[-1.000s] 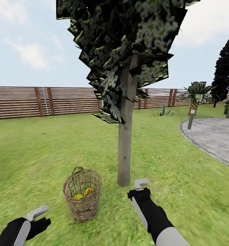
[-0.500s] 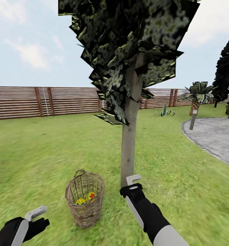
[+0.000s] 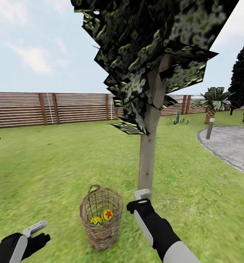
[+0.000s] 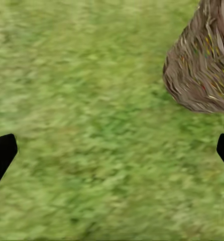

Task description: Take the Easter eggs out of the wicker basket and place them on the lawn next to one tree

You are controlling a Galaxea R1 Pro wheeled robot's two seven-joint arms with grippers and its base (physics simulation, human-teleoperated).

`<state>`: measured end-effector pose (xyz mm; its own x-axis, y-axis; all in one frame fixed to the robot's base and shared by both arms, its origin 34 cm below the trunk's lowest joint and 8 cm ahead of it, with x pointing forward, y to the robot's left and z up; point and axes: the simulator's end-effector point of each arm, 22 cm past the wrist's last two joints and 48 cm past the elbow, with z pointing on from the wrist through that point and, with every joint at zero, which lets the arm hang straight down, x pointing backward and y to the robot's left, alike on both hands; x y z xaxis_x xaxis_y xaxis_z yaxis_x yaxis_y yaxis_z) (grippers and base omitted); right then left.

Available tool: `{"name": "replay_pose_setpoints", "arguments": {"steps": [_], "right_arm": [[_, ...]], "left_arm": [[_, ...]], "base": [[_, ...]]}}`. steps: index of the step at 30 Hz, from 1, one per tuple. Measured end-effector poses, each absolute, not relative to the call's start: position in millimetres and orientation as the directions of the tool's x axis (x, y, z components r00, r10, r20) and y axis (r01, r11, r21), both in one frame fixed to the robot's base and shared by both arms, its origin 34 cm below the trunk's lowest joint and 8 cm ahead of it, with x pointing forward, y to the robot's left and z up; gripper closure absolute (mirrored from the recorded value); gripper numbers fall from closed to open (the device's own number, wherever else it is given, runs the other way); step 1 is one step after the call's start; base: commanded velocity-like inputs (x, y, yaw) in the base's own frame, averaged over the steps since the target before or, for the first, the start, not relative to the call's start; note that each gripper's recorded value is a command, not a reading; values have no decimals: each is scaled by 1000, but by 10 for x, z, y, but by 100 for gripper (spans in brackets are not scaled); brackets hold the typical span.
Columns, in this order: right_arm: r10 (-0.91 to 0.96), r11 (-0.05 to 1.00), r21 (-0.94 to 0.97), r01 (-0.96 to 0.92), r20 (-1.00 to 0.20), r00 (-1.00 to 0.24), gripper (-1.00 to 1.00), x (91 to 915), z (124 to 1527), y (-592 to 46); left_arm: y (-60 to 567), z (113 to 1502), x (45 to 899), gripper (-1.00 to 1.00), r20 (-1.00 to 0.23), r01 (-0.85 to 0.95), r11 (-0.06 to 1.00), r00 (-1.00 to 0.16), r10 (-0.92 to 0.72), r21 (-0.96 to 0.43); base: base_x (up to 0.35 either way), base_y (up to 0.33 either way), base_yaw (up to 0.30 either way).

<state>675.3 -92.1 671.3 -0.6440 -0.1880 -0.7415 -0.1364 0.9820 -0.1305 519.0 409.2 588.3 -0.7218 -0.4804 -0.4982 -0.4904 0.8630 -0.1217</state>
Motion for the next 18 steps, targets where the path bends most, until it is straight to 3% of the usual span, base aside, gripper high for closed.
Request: {"name": "replay_pose_setpoints", "arguments": {"steps": [6, 10, 18], "right_arm": [[-180, 983, -118, -138, -721, -669, -100, 6699, 6590, -920], [-182, 983, -120, -139, -715, -675, -100, 6683, 6556, -926], [-190, 982, -129, -140, -693, -695, -100, 6629, 6431, -962]], "left_arm": [[4098, 5885, 5190, -100, -498, -491, 863, -721, -481, -123], [4149, 5887, 5169, -100, -497, -505, 853, -712, -496, -128], [4205, 5888, 5147, -100, -497, -521, 843, -702, -510, -129]], "base": [[25, 323, 0], [206, 256, 0], [316, 54, 0]]}}
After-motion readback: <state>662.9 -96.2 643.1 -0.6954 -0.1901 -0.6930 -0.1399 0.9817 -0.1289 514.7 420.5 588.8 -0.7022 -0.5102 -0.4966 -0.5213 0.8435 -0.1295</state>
